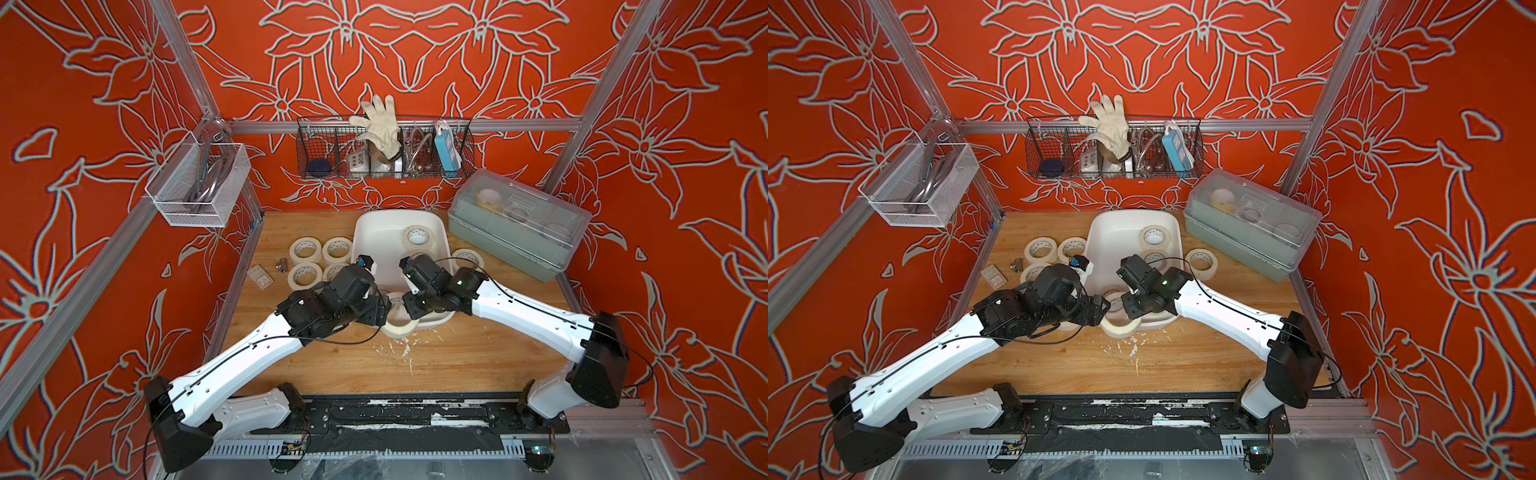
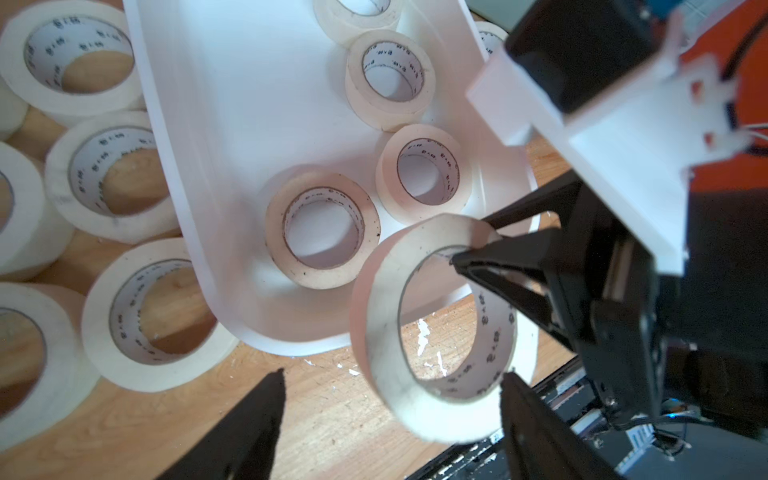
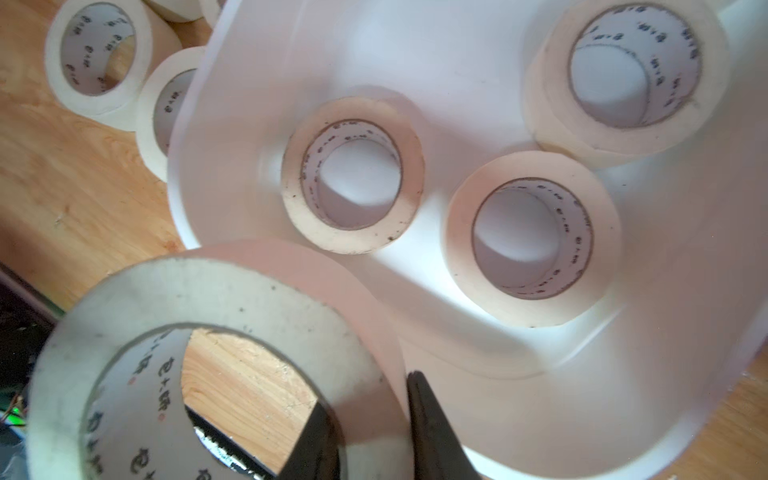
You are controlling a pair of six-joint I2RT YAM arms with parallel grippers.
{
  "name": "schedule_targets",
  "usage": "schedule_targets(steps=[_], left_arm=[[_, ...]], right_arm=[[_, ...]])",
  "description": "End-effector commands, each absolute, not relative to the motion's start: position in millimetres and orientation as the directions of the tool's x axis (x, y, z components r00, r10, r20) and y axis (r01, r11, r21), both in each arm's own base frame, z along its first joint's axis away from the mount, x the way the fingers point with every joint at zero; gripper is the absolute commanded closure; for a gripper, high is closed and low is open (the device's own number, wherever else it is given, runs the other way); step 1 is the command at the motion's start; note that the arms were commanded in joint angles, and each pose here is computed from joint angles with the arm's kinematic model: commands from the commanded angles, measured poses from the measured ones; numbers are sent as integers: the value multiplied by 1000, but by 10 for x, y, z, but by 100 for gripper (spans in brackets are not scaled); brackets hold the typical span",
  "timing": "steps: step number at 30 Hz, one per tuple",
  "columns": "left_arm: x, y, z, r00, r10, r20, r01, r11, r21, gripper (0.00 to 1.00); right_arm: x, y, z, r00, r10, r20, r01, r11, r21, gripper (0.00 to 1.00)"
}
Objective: Take out the art tape in the storage box
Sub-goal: Pick up the art tape from the storage box.
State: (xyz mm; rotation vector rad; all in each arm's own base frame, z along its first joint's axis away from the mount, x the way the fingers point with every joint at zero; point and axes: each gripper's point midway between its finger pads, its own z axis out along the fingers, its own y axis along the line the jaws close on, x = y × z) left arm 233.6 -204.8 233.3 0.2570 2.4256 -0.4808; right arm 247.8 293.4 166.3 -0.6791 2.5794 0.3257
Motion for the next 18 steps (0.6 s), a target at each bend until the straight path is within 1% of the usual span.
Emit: schedule_targets(steps=[1,7,10,12,14,18], left_arm=[[2384,-2010,2425,-748,65,-661,302,919,-252,14],[2430,-2004,2379,-736,62,-674,303,921,-246,11],[2457,-2007,2333,-739,74,-670,304,924,-233,11],[2476,-2012,2287,-746,78,-662,300,926,-230,11],[2490,-2034,2247,-754,78,-653,299,925,-236,11],[2523,-2107,2183,-765,76,-640,303,919,-252,11]], right_arm=[[2711,2638,1959,-753,-370,-544,-475,878,61,100],[3023,1915,2153,-762,-251,-597,-318,948,7,100],[3163,1469,2242,-747,-176,-641,-179,982,-62,100],[3233,1173,2297,-737,-103,-668,-72,995,-75,100],[3293,867,2323,-724,-2,-689,45,998,-50,100],[3401,415,2285,-665,199,-720,229,972,57,100]])
